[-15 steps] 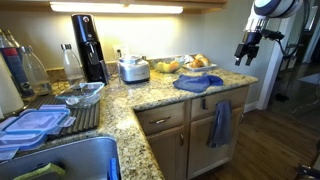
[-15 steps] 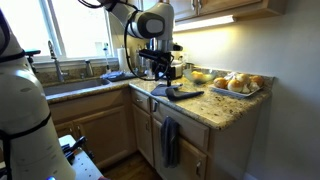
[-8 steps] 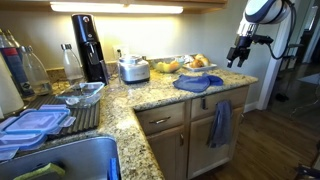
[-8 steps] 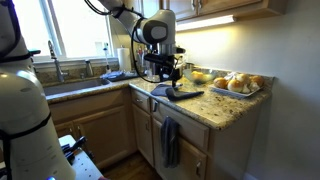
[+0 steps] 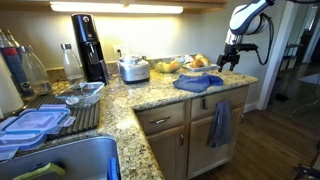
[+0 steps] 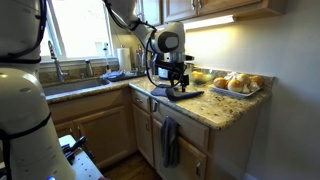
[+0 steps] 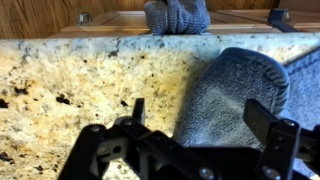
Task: Pick up the blue towel on the right and hang it on the top right drawer
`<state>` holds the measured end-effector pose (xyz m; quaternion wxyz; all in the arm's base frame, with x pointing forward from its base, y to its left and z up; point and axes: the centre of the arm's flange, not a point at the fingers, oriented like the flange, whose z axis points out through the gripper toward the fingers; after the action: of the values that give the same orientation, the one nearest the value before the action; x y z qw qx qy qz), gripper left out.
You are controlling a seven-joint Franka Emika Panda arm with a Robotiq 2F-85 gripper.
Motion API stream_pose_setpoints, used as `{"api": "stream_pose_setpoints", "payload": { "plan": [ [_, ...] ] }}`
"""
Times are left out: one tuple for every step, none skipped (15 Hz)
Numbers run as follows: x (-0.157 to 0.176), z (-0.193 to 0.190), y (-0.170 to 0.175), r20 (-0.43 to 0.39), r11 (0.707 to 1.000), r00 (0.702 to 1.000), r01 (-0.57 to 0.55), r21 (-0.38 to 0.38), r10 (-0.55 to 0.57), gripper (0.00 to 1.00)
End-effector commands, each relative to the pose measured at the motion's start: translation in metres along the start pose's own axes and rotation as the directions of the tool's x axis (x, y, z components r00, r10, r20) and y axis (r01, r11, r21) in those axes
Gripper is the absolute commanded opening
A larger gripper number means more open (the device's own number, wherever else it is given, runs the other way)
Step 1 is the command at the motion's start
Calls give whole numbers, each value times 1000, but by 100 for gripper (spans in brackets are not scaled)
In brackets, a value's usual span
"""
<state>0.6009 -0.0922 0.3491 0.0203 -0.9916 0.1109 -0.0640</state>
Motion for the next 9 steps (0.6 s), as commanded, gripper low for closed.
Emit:
{"api": "stream_pose_setpoints", "payload": {
  "plan": [
    [36,8,0,-9,996,996,-88,-24,88,100],
    [44,11,-1,-16,994,995,-104,-26,103,100],
    [50,14,-2,-20,992,992,-124,-37,124,100],
    [57,18,-2,-20,989,990,-142,-34,141,100],
    [62,21,-3,-24,986,987,-161,-39,160,100],
    [68,26,-4,-27,983,984,-179,-32,179,100],
    [72,29,-4,-28,981,981,-191,-27,190,100],
    [77,35,-5,-32,980,979,-200,-22,199,100],
    [81,38,-5,-33,978,978,-205,-20,205,100]
  ]
}}
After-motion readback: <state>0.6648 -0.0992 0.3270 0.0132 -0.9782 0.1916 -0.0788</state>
